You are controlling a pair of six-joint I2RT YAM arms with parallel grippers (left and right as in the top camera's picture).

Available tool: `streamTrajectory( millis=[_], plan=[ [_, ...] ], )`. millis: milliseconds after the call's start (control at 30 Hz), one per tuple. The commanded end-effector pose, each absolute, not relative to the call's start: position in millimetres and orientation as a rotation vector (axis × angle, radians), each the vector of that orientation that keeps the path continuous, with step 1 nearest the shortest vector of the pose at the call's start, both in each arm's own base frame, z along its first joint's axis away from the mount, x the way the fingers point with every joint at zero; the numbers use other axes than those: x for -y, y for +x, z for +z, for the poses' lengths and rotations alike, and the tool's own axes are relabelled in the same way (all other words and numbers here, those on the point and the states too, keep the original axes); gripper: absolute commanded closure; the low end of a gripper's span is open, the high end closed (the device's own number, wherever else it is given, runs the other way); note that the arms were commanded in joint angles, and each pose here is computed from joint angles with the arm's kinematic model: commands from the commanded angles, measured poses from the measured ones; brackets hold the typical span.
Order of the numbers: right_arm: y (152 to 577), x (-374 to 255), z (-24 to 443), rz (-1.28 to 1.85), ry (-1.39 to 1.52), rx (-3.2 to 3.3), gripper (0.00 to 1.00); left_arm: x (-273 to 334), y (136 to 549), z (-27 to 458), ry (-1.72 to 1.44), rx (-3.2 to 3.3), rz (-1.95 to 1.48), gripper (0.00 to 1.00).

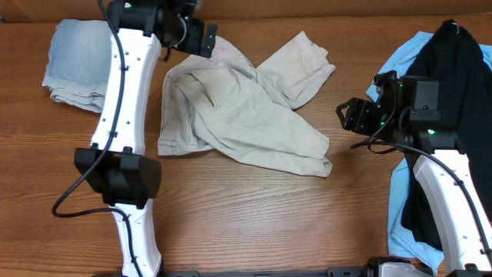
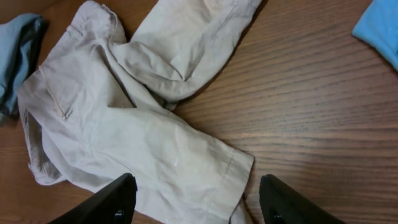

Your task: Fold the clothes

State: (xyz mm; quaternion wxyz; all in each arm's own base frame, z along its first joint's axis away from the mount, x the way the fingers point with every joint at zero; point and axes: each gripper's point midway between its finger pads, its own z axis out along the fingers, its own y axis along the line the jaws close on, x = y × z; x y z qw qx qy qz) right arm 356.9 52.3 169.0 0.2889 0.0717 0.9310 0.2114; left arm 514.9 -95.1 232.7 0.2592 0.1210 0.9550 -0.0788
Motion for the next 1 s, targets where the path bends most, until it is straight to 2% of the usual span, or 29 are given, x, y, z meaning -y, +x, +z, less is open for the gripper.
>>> streamTrajectory(
  millis=[0,133,367,667,833,867,900,967],
  plan=[
    [353,-54,168,0.567,0.189,-2.494,0.33,63,512,231,0.213,-2.63,-0.142,0.0],
    [348,-54,160,0.57,0.203,-2.535,0.32,51,506,195,0.184,-2.733,-0.134,0.0],
    [341,-54,141,0.574,0.222,-2.616,0.32,40,499,133,0.163,-2.904,-0.079,0.12],
    [340,-54,130,0.576,0.232,-2.653,0.32,39,492,85,0.174,-3.028,-0.069,0.17],
    [340,-54,130,0.576,0.231,-2.653,0.32,49,486,63,0.173,-3.085,-0.16,0.25],
    [340,-54,130,0.576,0.232,-2.653,0.32,53,485,60,0.177,-3.093,-0.196,0.27],
    [340,-54,130,0.576,0.232,-2.653,0.32,57,484,58,0.181,-3.099,-0.226,0.38],
    [340,-54,130,0.576,0.232,-2.653,0.32,61,483,57,0.186,-3.1,-0.249,0.82]
  ],
)
